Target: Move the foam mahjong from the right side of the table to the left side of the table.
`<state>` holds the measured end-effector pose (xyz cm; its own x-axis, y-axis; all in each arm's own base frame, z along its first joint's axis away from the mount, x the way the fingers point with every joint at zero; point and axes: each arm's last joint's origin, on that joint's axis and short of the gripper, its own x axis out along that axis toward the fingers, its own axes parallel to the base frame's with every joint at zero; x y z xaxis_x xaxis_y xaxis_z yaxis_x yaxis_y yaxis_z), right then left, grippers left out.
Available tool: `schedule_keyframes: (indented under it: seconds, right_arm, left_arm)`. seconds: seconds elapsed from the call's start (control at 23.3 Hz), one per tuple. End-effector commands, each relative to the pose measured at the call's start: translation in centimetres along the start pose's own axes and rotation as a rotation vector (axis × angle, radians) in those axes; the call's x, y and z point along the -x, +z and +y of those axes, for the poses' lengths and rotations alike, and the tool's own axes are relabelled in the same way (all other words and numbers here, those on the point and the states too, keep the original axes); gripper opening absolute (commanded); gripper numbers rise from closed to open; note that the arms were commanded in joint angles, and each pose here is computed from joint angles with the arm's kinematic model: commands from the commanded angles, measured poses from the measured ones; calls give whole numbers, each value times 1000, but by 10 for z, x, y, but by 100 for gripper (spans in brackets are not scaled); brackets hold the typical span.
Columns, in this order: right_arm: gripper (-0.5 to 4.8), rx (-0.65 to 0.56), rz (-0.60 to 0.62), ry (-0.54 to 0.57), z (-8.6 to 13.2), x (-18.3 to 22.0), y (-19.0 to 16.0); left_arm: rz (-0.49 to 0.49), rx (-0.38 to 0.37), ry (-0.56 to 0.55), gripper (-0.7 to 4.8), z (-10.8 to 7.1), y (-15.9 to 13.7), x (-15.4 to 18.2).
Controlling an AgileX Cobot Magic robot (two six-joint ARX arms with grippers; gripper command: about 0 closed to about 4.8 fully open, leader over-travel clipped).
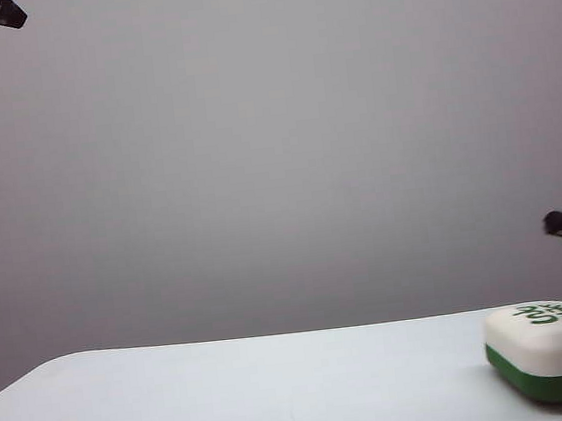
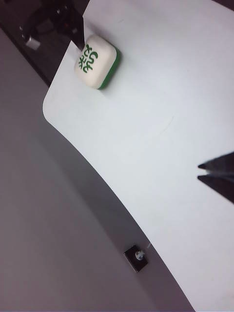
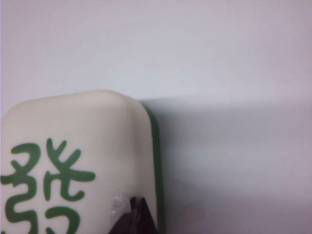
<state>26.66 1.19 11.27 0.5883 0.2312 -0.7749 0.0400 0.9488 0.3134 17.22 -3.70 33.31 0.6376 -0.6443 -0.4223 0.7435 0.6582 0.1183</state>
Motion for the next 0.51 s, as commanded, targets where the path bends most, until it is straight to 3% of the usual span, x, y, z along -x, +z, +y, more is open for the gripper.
schedule_keyframes:
  seconds: [0.04, 0.51]
  right_arm:
    - [-5, 16, 26, 21, 10, -8, 0]
    - [-5, 103, 73, 114, 72, -34, 0]
  left_arm:
    - [4, 8, -9, -6, -1, 1, 2]
    - [28, 94, -20, -6, -3, -2, 2]
